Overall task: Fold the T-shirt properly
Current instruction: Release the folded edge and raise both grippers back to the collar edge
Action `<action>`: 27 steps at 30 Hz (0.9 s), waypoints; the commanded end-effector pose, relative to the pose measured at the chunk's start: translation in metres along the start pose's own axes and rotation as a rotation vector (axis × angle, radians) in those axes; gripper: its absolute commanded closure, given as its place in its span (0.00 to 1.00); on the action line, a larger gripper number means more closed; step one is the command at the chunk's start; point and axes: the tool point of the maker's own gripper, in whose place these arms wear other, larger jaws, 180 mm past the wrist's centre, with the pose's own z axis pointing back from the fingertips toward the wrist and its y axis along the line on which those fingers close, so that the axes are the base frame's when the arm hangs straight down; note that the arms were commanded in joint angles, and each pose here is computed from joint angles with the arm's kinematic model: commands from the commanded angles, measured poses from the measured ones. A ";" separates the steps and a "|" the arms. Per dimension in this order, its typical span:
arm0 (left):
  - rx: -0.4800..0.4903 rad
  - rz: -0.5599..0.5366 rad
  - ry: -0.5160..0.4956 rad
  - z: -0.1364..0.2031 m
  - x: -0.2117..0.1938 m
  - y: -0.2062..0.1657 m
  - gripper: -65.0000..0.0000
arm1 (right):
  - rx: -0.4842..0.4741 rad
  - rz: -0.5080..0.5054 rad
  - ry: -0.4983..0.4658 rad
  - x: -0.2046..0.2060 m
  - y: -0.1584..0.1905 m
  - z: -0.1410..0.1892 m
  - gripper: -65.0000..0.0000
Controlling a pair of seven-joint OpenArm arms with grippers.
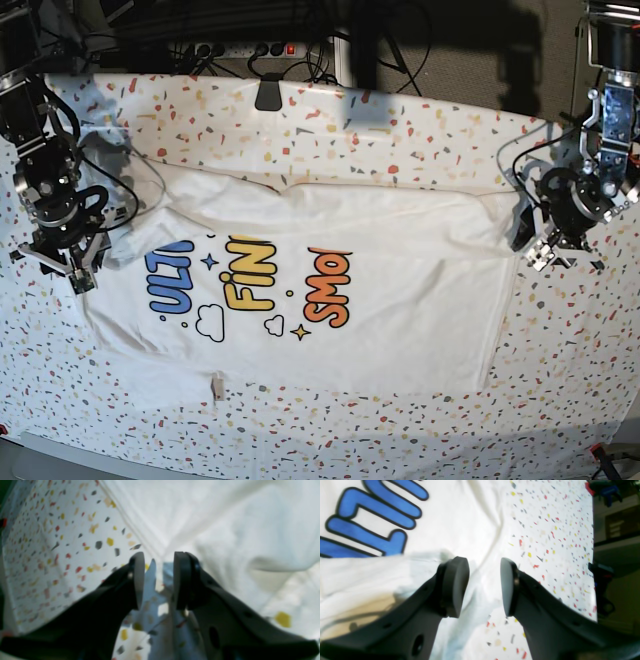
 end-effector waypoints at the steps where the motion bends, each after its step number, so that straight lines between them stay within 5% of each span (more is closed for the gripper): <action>1: 0.053 -0.018 -0.034 0.007 0.014 0.026 0.70 | -0.054 0.020 -0.033 0.011 -0.024 0.001 0.61; 8: 0.069 -0.076 0.011 0.036 0.023 0.036 0.70 | -0.097 0.127 0.006 -0.005 -0.043 0.012 0.61; 19: -0.034 -0.173 0.064 0.056 -0.005 -0.034 0.70 | -0.005 0.248 0.016 -0.028 0.012 0.058 0.61; 27: -0.038 -0.227 0.026 0.056 -0.007 -0.062 0.70 | 0.003 0.252 0.117 -0.050 0.016 0.064 0.61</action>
